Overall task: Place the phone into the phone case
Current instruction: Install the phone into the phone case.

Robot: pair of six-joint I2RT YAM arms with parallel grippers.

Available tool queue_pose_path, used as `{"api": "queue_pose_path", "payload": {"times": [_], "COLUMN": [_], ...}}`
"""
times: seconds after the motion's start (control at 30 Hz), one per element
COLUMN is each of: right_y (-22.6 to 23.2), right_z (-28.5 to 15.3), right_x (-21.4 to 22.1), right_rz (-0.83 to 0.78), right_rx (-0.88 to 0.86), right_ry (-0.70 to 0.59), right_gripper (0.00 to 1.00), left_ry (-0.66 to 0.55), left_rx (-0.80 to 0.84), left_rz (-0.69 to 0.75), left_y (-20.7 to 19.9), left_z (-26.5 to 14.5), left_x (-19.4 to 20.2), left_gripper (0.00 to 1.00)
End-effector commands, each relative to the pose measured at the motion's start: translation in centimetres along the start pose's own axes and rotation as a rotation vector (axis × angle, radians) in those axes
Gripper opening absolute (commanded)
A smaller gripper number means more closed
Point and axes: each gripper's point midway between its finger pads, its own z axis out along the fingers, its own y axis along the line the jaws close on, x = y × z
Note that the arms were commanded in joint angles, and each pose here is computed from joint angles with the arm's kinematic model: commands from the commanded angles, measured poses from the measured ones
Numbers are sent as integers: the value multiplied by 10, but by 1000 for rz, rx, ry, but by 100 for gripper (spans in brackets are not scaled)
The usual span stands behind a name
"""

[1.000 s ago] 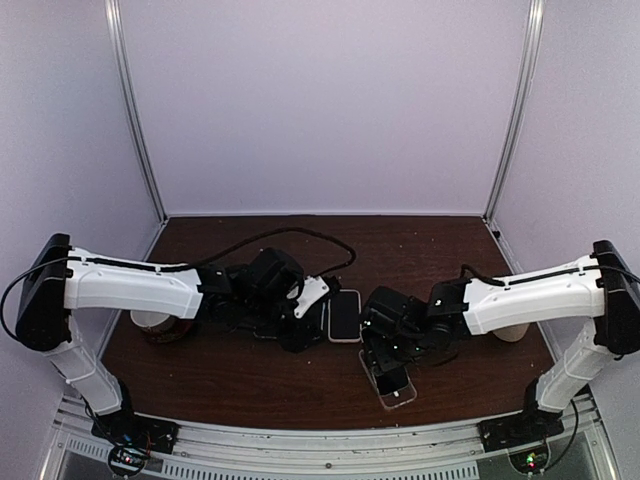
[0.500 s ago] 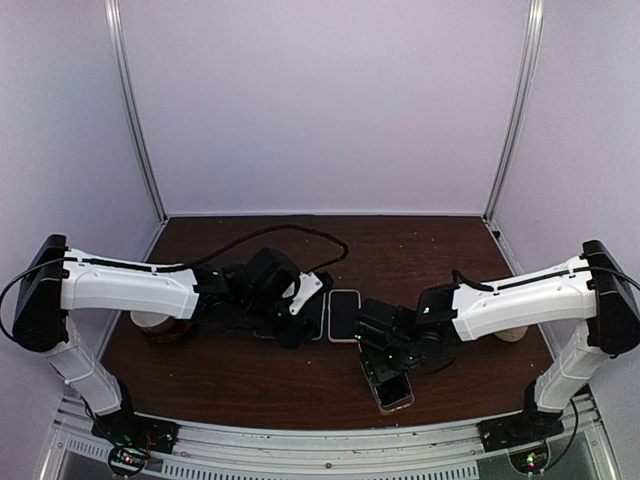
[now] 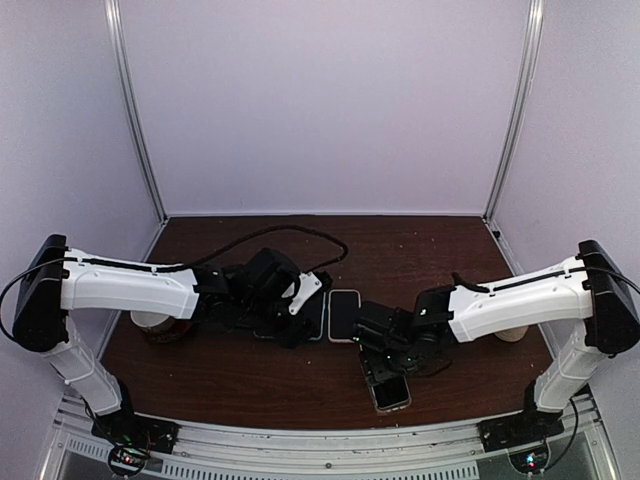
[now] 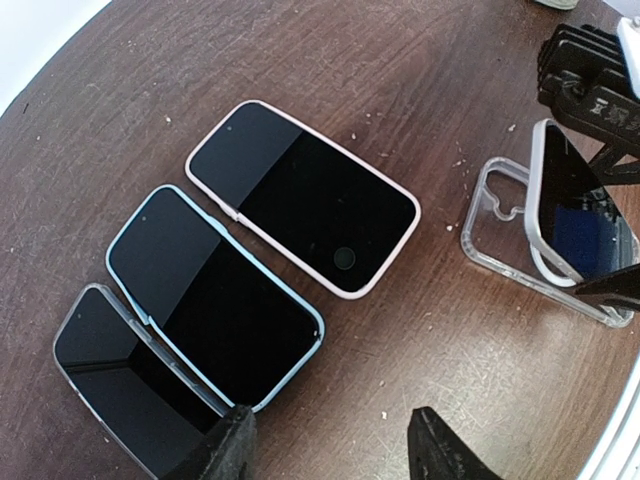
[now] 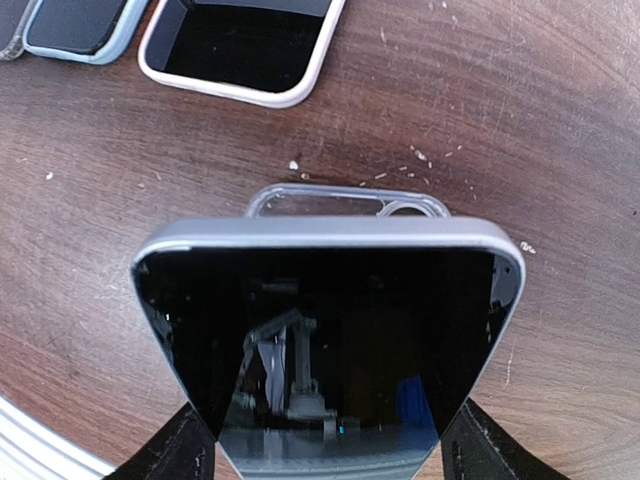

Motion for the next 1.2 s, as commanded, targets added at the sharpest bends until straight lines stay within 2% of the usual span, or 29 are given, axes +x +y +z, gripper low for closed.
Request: {"api": "queue_pose_path", "payload": {"times": [0.0, 0.2, 0.27, 0.37, 0.43, 0.47, 0.67, 0.83, 0.93, 1.07, 1.17], "right_y": [-2, -3, -2, -5, -12, -15, -17, -13, -11, 6, -8], "right_z": [8, 20, 23, 26, 25, 25, 27, 13, -3, -17, -15], "right_x": [11, 21, 21, 23, 24, 24, 23, 11, 6, 9, 12], "right_rz": [16, 42, 43, 39, 47, 56, 76, 48, 17, -3, 36], "right_rx": [16, 27, 29, 54, 89, 99, 111, 100, 76, -87, -80], "right_ry": [33, 70, 73, 84, 89, 90, 90, 68, 59, 90, 104], "right_gripper": [42, 43, 47, 63, 80, 85, 99, 100, 100, 99, 94], "left_ry": [-36, -39, -37, -33, -26, -24, -21, -11, -4, -31, -51], "left_rx": [-15, -10, -6, -3, 0, 1, -1, 15, 105, 214, 308], "left_rz": [4, 3, 3, 5, 5, 7, 10, 26, 52, 113, 205], "left_y": [5, 4, 4, 3, 3, 2, 3, 0, -17, -45, -74], "left_z": [-6, -5, -3, -2, 0, 0, 0, 3, 6, 6, 6], "left_x": [-10, -11, -11, -11, -10, -9, -9, -7, -6, -10, -12], "left_gripper": [56, 56, 56, 56, 56, 56, 57, 57, 57, 57, 54]}}
